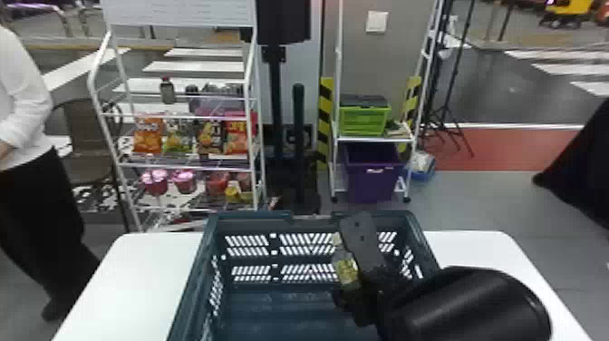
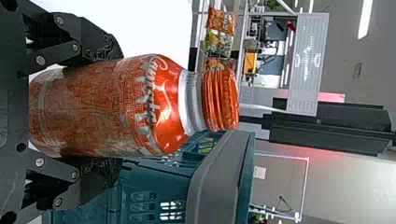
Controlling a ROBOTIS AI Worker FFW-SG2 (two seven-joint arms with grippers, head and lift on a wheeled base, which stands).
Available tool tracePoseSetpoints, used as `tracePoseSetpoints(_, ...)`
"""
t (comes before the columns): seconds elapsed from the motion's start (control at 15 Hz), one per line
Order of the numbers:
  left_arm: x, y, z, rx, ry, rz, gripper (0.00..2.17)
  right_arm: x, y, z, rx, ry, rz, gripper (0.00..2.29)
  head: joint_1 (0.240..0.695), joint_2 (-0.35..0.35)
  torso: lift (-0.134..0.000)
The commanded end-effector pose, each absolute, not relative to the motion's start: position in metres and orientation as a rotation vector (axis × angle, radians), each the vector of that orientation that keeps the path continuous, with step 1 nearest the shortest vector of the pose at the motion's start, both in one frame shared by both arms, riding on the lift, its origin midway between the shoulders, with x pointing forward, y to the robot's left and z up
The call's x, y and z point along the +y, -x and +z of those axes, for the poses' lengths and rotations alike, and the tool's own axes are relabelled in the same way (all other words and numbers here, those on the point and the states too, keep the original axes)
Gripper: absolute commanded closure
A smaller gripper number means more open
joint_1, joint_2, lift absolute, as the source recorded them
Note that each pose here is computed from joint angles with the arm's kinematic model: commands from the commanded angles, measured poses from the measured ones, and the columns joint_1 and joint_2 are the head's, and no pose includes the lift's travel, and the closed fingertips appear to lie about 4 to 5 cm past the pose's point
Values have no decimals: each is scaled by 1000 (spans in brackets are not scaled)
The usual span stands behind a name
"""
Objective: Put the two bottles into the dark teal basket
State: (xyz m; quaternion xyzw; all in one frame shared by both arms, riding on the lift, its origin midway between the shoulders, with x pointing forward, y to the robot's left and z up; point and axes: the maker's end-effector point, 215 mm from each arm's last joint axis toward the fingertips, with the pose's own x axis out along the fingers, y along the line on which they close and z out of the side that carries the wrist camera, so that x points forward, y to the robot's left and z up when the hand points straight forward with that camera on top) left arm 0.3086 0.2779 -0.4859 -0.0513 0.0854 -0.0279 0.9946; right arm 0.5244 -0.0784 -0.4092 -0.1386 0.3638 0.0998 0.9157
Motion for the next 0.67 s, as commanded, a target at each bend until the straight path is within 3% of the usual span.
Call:
tracePoseSetpoints(0.0,283,-310,-484,165,106,-51,2148,-74,-527,-418,782,289,220,1598,499,0,0)
tracePoseSetpoints(0.13,284,-313,-483,160,109,-49,2148,-68,-527,-420,792,273,241,184,499,0,0)
tracePoseSetpoints(0.2,284,-314,-482,156,111,-48,2148,-67,-528,-417,792,269,244,6,499,0,0)
tracePoseSetpoints(0.47,283,-318,-479,150,113,-47,2148,-64,-525,-414,792,220,262,43,499,0,0)
tracePoseSetpoints(0.6,283,-320,-476,147,115,-47,2148,-60,-527,-392,724,190,267,49,499,0,0)
